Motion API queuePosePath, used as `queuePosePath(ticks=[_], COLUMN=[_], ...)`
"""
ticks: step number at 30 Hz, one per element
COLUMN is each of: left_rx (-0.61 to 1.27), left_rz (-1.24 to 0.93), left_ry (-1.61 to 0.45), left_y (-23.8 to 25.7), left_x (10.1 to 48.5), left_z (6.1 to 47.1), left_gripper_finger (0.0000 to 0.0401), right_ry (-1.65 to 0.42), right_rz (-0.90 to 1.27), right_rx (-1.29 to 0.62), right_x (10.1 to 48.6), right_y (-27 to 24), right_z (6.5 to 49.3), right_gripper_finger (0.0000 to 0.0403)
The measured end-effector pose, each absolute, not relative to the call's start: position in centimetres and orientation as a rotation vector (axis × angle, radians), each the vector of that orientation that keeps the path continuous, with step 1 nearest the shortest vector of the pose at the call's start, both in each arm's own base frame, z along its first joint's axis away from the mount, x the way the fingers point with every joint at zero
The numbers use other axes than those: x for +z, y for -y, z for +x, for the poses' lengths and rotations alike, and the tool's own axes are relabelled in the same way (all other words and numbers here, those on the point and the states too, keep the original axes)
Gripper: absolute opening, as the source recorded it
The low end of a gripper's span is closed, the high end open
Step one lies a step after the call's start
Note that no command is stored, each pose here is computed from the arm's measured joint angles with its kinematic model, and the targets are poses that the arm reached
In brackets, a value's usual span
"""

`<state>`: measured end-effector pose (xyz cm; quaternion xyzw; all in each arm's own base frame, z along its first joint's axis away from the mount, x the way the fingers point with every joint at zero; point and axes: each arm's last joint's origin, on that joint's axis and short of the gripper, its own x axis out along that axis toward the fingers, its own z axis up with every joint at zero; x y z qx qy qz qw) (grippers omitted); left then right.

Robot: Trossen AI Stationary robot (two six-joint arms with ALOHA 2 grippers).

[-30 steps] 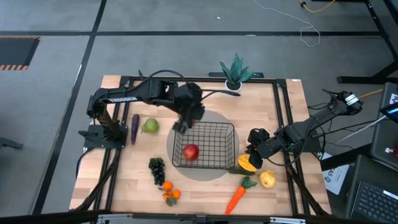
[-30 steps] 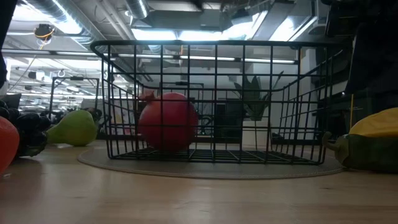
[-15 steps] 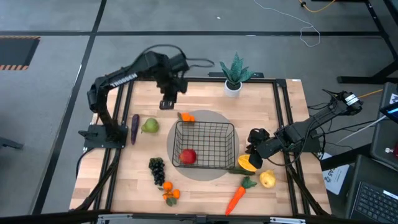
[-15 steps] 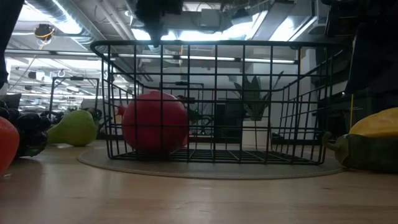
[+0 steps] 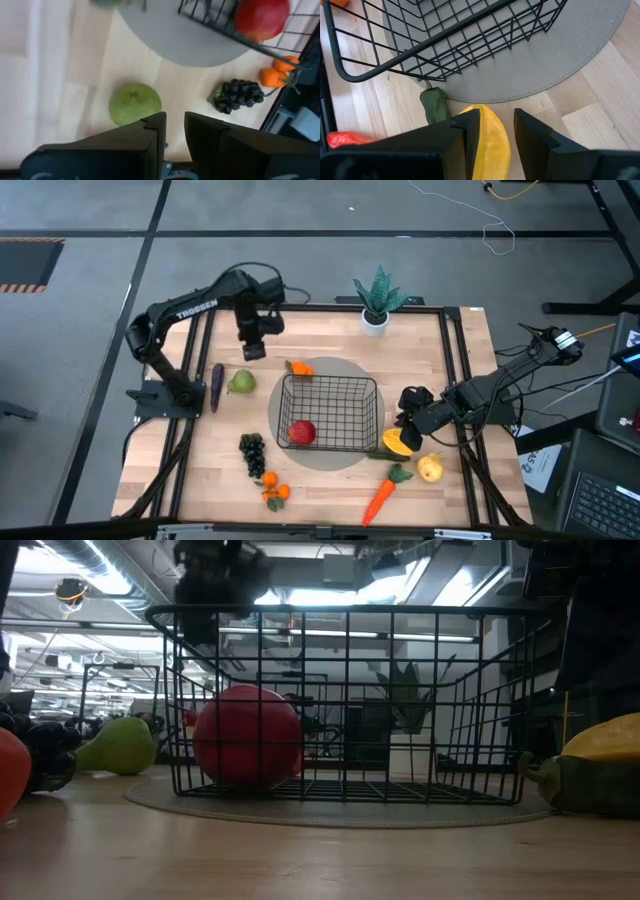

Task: Build produce basket
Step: Put the green pear into the black wire basket

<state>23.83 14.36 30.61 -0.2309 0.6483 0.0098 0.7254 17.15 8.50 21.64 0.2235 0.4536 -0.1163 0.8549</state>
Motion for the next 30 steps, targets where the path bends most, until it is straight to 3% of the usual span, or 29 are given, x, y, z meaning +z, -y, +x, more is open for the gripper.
queuePosePath(ticks=[10,18,25,30], left_rx=[0.145,0.253,0.328,0.593], left_rz=[-0.751,-0.853,-0.769,-0.694], left_ry=[-1.562,-1.618,-1.471,-1.442], left_y=[-10.1,-6.4,-5.4,-5.8], left_x=[23.9,21.4,19.0,18.2], left_z=[21.4,18.1,17.5,17.6], left_gripper_finger=[0.0057,0.0057,0.0057,0.0057], right_ry=[-0.954,-0.954,-0.953,-0.953], right_rz=[0.470,0.469,0.468,0.469], right_rx=[-0.245,-0.245,-0.246,-0.246], right_x=[21.6,21.6,21.6,21.6], right_y=[-8.5,-8.5,-8.5,-8.5], right_z=[17.1,17.1,17.1,17.1], right_gripper_finger=[0.0110,0.0110,0.0110,0.0110])
